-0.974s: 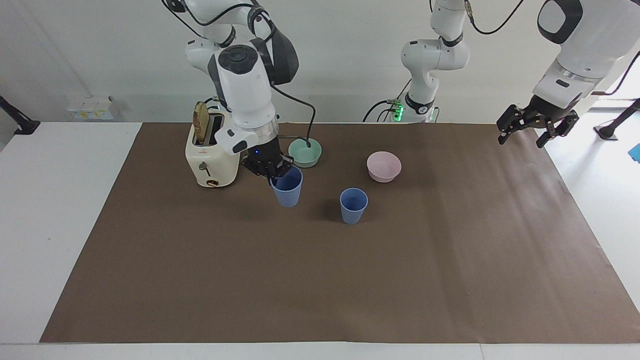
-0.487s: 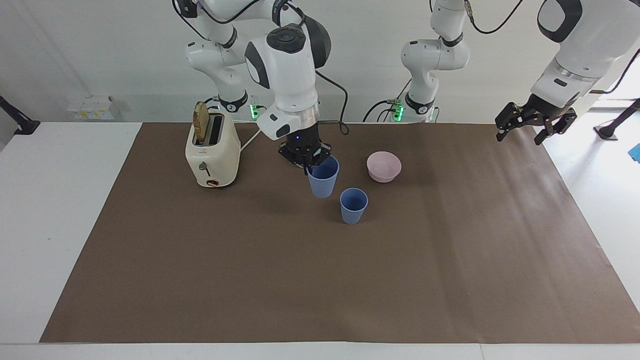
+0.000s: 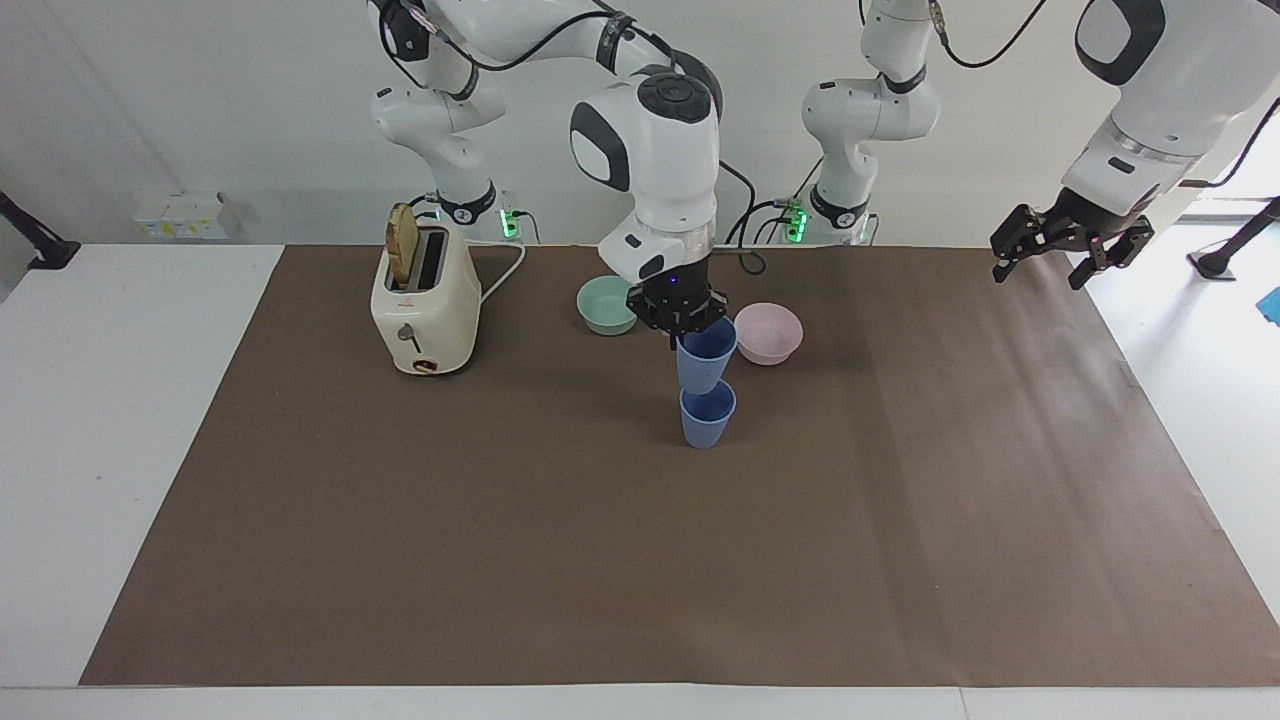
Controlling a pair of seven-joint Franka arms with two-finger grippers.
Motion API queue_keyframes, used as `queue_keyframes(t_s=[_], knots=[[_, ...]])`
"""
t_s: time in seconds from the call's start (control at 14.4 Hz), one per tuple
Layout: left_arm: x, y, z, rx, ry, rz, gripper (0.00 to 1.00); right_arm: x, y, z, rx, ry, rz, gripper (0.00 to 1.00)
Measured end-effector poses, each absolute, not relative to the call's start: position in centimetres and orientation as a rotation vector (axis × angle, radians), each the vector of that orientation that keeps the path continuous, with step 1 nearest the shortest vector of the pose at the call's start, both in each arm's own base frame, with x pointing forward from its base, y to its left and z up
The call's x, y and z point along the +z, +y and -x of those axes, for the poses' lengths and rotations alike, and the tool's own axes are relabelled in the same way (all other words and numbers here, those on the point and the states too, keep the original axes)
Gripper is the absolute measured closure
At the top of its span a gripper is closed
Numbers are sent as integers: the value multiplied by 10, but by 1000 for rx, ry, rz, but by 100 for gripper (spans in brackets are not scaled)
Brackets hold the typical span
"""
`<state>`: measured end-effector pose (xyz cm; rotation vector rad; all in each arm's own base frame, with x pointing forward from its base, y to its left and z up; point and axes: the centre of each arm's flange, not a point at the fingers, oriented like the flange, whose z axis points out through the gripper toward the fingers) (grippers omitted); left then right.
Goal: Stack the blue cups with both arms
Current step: 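Carry the blue cup with the right gripper over the placed cup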
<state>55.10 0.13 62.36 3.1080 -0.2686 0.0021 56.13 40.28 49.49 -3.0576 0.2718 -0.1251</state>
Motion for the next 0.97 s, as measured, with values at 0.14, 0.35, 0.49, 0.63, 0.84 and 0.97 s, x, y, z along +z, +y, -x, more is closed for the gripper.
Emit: queue_keyframes(t_s=[0.14, 0.35, 0.49, 0.63, 0.84, 0.97], knots=[[624, 1, -551, 2, -268, -3108, 0, 488, 403, -566, -116, 277, 3059, 96], [624, 1, -551, 2, -268, -3108, 0, 480, 406, -569, -114, 274, 3055, 96], [623, 1, -551, -1, -268, -3108, 0, 471, 408, -570, -99, 273, 3061, 96], [624, 1, -551, -1, -268, -3108, 0, 464, 410, -571, -86, 271, 3067, 96], [623, 1, -551, -2, -268, -3108, 0, 459, 414, -573, -111, 265, 3047, 96], [623, 1, -551, -2, -268, -3108, 0, 454, 415, -573, -110, 264, 3047, 96]])
